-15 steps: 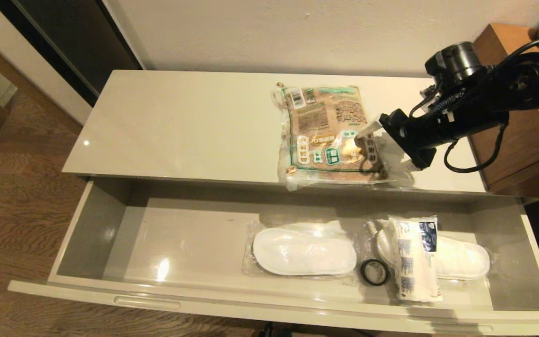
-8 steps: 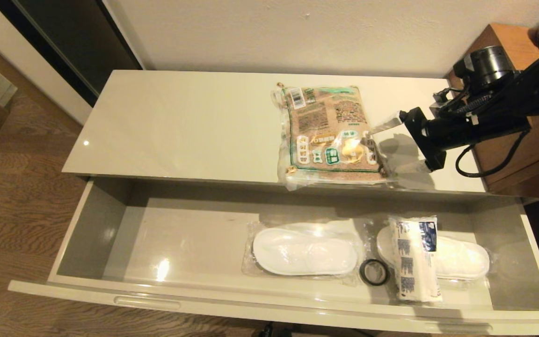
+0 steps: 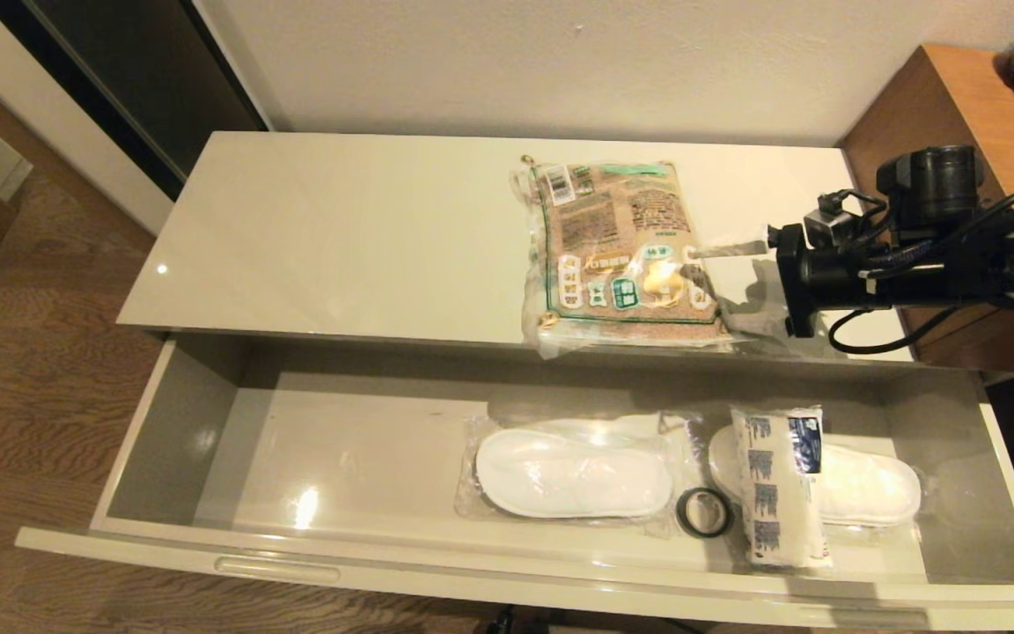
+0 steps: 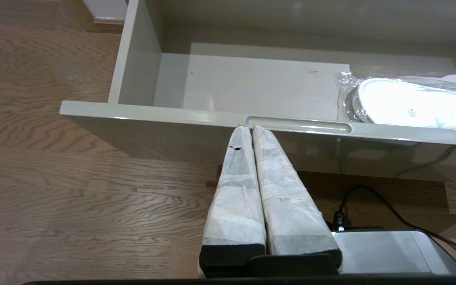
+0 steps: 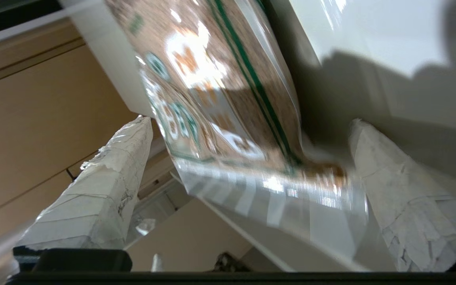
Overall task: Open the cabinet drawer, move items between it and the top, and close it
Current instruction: Pick up the solid drinks on the table
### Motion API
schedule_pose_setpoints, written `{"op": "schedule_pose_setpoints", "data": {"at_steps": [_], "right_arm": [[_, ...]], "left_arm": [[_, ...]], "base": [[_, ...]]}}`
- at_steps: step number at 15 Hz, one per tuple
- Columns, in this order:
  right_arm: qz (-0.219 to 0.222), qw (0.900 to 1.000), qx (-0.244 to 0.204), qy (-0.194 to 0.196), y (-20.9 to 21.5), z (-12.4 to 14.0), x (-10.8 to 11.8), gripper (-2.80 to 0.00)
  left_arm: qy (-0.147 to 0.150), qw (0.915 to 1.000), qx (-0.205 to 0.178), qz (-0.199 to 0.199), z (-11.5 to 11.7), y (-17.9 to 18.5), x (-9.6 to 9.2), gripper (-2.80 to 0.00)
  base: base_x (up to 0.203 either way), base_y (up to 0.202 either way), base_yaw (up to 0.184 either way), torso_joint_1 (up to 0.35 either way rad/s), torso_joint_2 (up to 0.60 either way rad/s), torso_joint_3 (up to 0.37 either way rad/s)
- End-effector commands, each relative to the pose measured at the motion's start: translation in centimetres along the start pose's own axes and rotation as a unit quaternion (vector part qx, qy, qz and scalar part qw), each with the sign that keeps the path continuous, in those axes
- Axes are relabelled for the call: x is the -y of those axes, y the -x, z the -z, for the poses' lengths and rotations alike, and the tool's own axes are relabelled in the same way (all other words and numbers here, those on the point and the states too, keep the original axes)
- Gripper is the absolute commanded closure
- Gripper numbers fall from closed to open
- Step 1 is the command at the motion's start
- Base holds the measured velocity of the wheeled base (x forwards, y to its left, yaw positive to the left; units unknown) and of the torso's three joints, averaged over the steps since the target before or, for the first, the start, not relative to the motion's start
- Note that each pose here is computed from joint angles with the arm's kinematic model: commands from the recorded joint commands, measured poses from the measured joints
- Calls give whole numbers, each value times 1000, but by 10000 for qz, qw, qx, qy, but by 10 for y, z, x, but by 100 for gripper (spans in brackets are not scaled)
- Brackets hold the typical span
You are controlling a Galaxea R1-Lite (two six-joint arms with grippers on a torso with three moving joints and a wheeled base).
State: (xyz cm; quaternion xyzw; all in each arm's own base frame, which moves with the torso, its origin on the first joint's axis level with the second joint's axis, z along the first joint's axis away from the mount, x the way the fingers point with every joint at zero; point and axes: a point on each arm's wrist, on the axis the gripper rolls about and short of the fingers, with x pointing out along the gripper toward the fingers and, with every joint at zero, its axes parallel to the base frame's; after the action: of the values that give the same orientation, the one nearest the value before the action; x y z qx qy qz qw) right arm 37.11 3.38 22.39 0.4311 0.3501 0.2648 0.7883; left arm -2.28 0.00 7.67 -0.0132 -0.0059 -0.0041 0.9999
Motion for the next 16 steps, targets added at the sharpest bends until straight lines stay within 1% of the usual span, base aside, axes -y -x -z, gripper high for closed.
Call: {"op": "schedule_pose_setpoints", "data": {"at_steps": [1,4,7,11,13,16], "right_arm": [[-40,10000,14,41,-8,-3,9,-280],[-38,9990,0,444,-15,-8,15,-280],[7,9975,-54,705,-27,-14,24,-280],[29,9971,-244,724,-55,-14,41,-280],[46,9968,-288,743,-66,-14,45,-280],[18,9964,-347,770,-72,-13,45,-280]], "left_arm": [[-2,10000,-6,-2,0,0,0,0],[-2,10000,-6,-2,0,0,0,0],[-2,10000,-6,-2,0,0,0,0],[-32,10000,-6,-2,0,0,0,0],[-93,9999,-58,3,1,0,0,0],[-101,9999,-53,5,1,0,0,0]], "base": [[0,0,0,0,0,0],[0,0,0,0,0,0],[0,0,0,0,0,0],[0,0,0,0,0,0],[0,0,0,0,0,0],[0,0,0,0,0,0]]}}
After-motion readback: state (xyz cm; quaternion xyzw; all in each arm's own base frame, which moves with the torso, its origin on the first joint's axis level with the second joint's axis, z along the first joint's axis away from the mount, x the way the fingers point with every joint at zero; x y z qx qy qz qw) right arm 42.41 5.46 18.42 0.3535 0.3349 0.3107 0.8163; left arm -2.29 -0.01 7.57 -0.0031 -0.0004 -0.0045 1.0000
